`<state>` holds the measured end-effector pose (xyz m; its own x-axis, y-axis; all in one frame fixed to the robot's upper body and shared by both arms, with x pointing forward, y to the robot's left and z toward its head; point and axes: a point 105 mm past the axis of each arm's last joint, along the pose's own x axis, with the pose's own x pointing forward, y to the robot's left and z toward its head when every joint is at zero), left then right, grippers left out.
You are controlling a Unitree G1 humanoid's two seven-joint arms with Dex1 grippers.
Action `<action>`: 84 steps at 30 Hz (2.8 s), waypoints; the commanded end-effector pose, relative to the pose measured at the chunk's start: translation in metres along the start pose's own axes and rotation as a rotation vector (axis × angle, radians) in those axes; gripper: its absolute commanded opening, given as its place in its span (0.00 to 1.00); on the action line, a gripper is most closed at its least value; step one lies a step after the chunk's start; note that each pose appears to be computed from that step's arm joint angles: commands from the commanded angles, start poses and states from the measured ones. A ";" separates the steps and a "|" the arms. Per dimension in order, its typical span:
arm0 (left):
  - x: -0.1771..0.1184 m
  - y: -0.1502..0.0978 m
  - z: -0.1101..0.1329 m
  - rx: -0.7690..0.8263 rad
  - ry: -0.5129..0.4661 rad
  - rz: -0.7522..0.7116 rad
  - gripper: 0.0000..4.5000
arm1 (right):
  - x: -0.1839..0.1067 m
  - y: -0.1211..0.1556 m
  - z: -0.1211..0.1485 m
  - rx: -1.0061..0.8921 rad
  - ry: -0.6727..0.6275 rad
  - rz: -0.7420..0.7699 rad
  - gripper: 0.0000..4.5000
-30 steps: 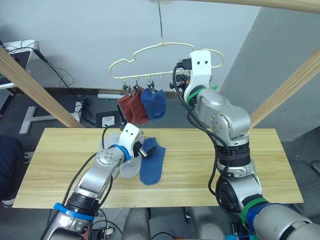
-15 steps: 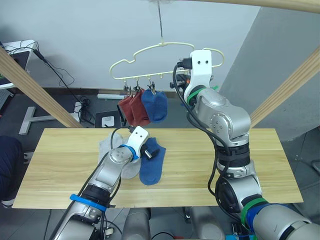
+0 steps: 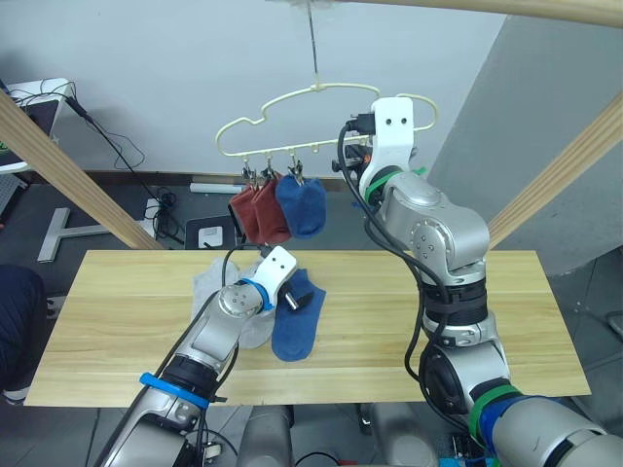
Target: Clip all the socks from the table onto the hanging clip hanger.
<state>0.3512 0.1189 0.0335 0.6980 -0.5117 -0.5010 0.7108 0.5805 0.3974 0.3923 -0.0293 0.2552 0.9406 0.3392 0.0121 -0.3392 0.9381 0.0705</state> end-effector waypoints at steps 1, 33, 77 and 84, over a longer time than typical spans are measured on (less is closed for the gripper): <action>0.001 -0.020 -0.010 -0.025 0.026 -0.100 0.80 | -0.008 0.004 0.023 0.004 -0.088 0.012 0.00; -0.021 -0.003 0.032 -0.282 -0.180 -0.118 0.01 | -0.009 0.005 0.021 0.010 -0.084 0.015 0.00; -0.049 0.039 0.155 -0.348 -0.671 -0.057 0.01 | -0.013 0.014 0.025 0.064 -0.050 0.050 0.00; -0.046 0.039 0.162 -0.340 -0.690 -0.059 0.01 | -0.013 0.014 0.026 0.067 -0.052 0.046 0.00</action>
<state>0.3632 0.0693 0.1845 0.6560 -0.7502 0.0829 0.7502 0.6601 0.0367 0.3837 -0.0256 0.2570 0.9316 0.3629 -0.0196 -0.3569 0.9236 0.1399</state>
